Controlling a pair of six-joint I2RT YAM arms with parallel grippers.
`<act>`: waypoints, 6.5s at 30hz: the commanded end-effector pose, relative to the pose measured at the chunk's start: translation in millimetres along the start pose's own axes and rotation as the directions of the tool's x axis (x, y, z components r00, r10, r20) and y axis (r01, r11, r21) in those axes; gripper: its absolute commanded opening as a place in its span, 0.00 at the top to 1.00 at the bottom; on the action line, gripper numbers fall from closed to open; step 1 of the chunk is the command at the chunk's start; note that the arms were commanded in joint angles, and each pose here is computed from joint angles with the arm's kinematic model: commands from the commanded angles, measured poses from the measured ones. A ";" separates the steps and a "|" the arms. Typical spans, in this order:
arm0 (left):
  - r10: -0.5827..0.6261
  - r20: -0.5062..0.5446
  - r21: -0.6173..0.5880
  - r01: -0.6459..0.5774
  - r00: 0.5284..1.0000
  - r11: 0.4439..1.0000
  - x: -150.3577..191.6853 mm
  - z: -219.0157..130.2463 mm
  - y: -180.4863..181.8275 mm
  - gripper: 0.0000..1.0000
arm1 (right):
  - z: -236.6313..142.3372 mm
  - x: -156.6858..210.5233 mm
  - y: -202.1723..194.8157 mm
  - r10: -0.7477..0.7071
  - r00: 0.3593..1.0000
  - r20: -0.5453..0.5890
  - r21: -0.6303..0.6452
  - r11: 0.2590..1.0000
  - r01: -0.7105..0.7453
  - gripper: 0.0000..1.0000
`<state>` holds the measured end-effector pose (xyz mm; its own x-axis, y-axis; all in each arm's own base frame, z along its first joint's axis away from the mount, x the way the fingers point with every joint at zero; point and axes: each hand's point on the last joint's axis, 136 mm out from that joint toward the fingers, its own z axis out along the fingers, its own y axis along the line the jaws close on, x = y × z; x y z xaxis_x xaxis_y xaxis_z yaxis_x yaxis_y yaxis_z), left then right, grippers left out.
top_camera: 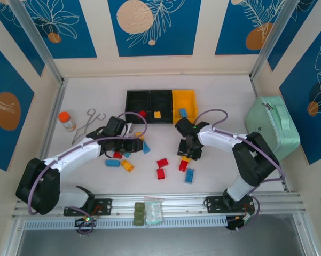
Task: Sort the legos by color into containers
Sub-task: Pick up the lego from the center of the table, then place the lego in the container, then pick up the lego from the center of the table, then place the lego in the container.
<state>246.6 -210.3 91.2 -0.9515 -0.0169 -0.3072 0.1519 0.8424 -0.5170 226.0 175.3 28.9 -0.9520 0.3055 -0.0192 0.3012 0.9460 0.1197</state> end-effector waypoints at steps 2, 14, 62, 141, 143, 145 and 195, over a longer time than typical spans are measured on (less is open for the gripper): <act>0.001 0.025 0.026 -0.002 1.000 1.000 0.0 -3.1 -7.9 0.44 | -17.7 -14.4 15.2 -0.044 0.998 0.052 -0.017 0.999 0.045 0.63; -0.050 0.066 0.029 0.048 0.997 0.998 10.7 -12.7 -1.2 0.45 | -70.0 -58.7 69.3 -0.162 0.971 0.178 -0.097 0.979 0.181 0.64; -0.100 0.113 0.005 0.100 0.988 0.995 27.6 -27.8 14.4 0.43 | -48.5 -190.8 171.9 -0.291 0.918 0.270 0.062 0.956 0.285 0.47; 0.230 -0.036 -0.144 -0.233 0.972 0.962 -80.6 14.8 -70.2 0.86 | -72.3 7.7 -39.9 0.027 0.969 0.246 -0.301 0.952 0.050 0.48; 0.243 -0.027 -0.114 -0.244 0.970 0.963 -92.9 21.1 -87.1 0.87 | -71.8 10.3 -43.5 0.040 0.968 0.246 -0.307 0.951 0.039 0.48; 0.260 -0.016 -0.085 -0.260 0.965 0.962 -106.0 28.0 -105.3 0.87 | -71.4 12.9 -47.3 0.054 0.967 0.248 -0.313 0.950 0.027 0.48; 0.346 0.163 0.096 -0.363 0.924 0.927 -209.1 140.8 -223.6 0.57 | -62.1 20.9 -68.4 0.117 0.963 0.244 -0.320 0.947 -0.034 0.48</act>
<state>454.9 -461.3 112.9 -0.8288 0.1887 -0.5267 0.4552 0.7748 -0.4387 185.2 111.5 87.0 -0.8623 0.4317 -0.2647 0.2913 0.8505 0.4380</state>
